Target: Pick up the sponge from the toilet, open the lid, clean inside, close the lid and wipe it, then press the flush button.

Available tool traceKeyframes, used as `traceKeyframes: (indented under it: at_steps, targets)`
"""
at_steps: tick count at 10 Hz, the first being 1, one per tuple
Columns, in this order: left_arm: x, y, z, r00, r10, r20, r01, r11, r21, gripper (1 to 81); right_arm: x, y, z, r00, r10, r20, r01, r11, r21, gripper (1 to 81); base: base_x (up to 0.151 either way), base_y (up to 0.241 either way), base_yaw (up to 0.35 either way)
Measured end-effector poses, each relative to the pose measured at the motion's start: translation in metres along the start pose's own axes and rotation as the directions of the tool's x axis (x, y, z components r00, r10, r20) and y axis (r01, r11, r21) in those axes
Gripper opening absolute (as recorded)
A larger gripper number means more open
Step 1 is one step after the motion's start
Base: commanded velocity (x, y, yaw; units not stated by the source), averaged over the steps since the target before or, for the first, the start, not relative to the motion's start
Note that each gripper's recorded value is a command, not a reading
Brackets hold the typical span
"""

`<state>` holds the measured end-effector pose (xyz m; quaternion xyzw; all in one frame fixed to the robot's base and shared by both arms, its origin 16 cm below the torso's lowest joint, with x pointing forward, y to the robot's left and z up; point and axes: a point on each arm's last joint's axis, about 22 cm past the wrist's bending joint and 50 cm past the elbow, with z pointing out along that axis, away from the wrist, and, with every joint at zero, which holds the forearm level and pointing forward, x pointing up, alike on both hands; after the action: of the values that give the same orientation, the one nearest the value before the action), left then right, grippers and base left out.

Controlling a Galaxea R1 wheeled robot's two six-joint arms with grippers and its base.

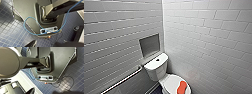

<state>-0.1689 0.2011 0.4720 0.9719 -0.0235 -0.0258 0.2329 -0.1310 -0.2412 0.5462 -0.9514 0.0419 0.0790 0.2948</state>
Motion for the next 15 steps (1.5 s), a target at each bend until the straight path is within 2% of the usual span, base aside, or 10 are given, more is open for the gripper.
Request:
traceKeyframes:
  at_steps: [2,5,8,9,11,12,15]
  targets:
    - [-0.009,0.009,0.002,1.000,-0.003,0.009,0.004,1.000,-0.011,81.1,0.028,-0.004,-0.021,0.999,-0.018,-0.030,0.019,1.000,0.020,81.1,0.000,0.000,0.000]
    - [-0.007,0.023,0.010,0.999,0.000,0.038,0.001,1.000,-0.028,81.1,0.080,-0.034,-0.054,0.998,-0.028,-0.062,0.033,0.995,0.091,81.1,0.000,0.000,0.000]
    - [-0.019,0.022,0.015,0.995,-0.025,0.101,0.026,1.000,-0.005,81.1,0.163,-0.033,-0.074,0.994,-0.010,-0.109,0.020,0.995,0.094,81.1,0.000,0.000,0.000]
    - [-0.018,0.027,0.019,0.993,-0.030,0.114,0.031,0.999,-0.007,81.1,0.188,-0.031,-0.076,0.992,0.001,-0.124,0.010,0.996,0.091,81.1,0.000,0.000,0.000]
    - [-0.009,0.033,0.027,0.993,-0.026,0.117,0.028,0.999,-0.018,81.1,0.236,-0.024,-0.086,0.984,-0.013,-0.178,0.026,0.997,0.074,81.1,0.000,0.000,0.000]
    - [-0.003,0.030,0.029,0.993,-0.023,0.116,0.025,1.000,-0.017,81.1,0.276,-0.018,-0.095,0.975,-0.027,-0.220,0.040,0.998,0.055,81.1,0.000,0.000,0.000]
    - [0.030,0.029,0.045,0.997,-0.019,0.078,0.020,1.000,-0.022,81.1,0.369,0.006,-0.104,0.956,-0.073,-0.283,0.071,0.997,-0.018,81.1,0.000,0.000,0.000]
